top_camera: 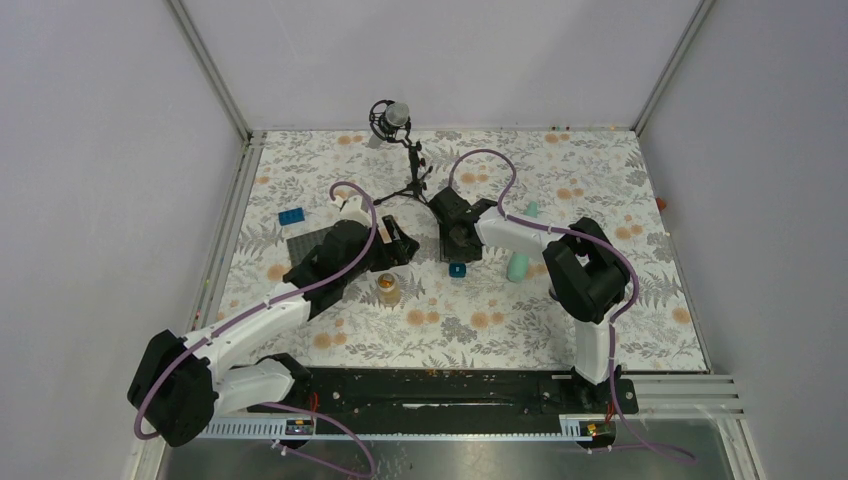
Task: Sort the pills into containers
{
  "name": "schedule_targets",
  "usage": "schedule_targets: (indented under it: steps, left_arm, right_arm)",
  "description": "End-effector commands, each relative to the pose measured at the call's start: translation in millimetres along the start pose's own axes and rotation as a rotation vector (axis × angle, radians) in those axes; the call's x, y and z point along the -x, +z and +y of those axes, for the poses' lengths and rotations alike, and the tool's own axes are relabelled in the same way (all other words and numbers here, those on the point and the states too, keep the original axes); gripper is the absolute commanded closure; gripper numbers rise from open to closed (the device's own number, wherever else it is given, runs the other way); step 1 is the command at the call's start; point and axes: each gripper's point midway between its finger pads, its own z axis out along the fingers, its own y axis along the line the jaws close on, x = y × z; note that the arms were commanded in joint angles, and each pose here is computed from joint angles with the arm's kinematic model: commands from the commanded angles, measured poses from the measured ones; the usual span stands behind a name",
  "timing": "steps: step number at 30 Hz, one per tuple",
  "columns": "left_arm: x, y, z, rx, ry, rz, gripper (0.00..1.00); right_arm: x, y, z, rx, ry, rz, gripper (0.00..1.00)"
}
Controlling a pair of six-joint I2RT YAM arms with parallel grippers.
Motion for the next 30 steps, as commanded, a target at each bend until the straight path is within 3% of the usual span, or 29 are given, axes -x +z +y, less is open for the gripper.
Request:
schedule_targets:
  steps: [1, 5, 7, 13, 21, 30]
  left_arm:
    - [4, 3, -6, -0.038, -0.013, -0.024, 0.2]
    - [1, 3, -7, -0.045, -0.013, -0.014, 0.2]
    - [-1, 4, -10, -0.071, -0.013, -0.008, 0.2]
    - [-16, 7, -26, -0.169, -0.03, 0.064, 0.2]
    - [-27, 5, -74, -0.408, -0.173, 0.16, 0.24]
    - [-26, 6, -103, -0.493, -0.196, 0.158, 0.25]
  right_arm:
    - [10, -9, 2, -0.022, 0.049, -0.032, 0.49]
    - [13, -13, 5, -0.003, 0.058, -0.055, 0.63]
    - [15, -19, 6, 0.014, 0.063, -0.064, 0.66]
    - [21, -57, 16, 0.14, 0.071, -0.105, 0.67]
    - [28, -121, 21, 0.311, 0.121, -0.196, 0.67]
    - [31, -171, 30, 0.456, 0.191, -0.234, 0.68]
